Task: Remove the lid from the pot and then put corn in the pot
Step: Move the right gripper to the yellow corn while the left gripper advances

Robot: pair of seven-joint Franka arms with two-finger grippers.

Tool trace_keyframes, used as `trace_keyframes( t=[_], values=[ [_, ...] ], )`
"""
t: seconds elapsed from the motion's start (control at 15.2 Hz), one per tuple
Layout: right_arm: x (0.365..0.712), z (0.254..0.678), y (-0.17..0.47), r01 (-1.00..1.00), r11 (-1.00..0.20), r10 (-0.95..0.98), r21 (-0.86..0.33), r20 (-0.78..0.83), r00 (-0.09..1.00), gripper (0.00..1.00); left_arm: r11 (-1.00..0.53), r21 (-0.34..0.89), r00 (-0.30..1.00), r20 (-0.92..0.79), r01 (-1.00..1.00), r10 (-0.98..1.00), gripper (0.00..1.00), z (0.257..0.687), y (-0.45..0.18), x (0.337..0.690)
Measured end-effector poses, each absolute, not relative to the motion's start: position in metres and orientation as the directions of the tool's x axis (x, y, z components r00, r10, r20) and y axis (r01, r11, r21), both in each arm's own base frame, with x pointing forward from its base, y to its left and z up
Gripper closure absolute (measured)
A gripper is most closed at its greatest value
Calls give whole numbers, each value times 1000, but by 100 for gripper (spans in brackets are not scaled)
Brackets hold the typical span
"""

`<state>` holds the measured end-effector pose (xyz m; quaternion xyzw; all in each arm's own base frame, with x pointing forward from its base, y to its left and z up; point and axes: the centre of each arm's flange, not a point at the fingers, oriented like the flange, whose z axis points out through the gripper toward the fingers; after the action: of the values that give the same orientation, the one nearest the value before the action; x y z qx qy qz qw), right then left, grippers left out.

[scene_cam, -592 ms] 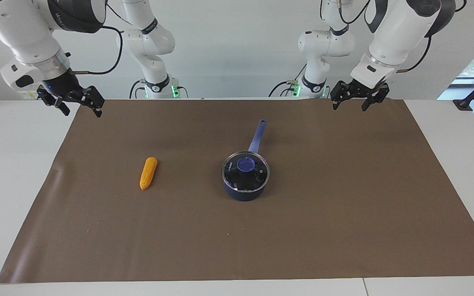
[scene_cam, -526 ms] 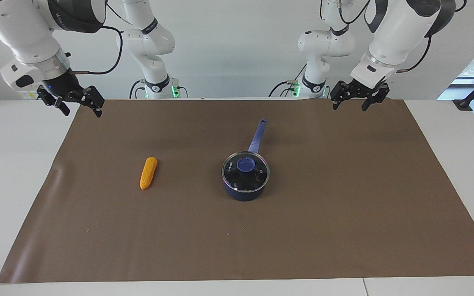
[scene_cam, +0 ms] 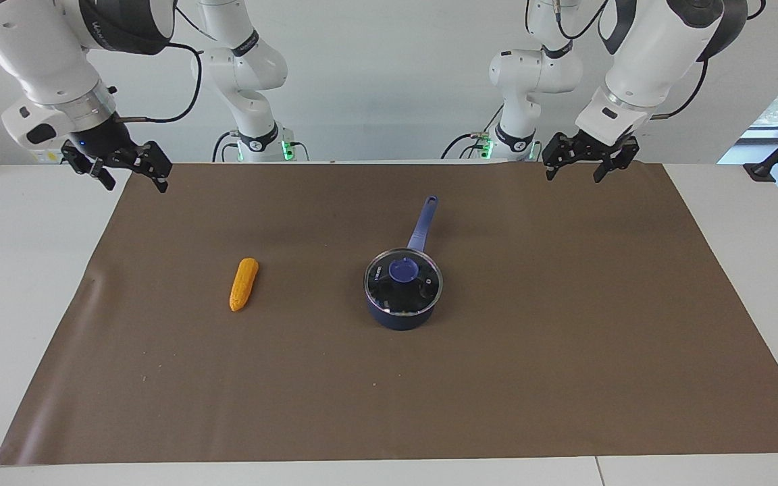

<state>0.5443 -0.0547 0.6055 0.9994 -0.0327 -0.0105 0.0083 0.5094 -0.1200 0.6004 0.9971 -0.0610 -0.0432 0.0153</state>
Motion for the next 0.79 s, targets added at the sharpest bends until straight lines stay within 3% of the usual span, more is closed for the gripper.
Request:
trace_keyframes(
  t=[0.39, 0.79],
  values=[
    [555, 558, -18, -15, -1000, -15, 16, 5, 1000, 0, -992, 36, 989, -81, -118, -121, 0, 601, -120, 510],
    [562, 436, 30, -39, -999, -39, 6, 33, 999, 0, -992, 39, 991, -53, -118, -120, 0, 603, -121, 513]
  ],
)
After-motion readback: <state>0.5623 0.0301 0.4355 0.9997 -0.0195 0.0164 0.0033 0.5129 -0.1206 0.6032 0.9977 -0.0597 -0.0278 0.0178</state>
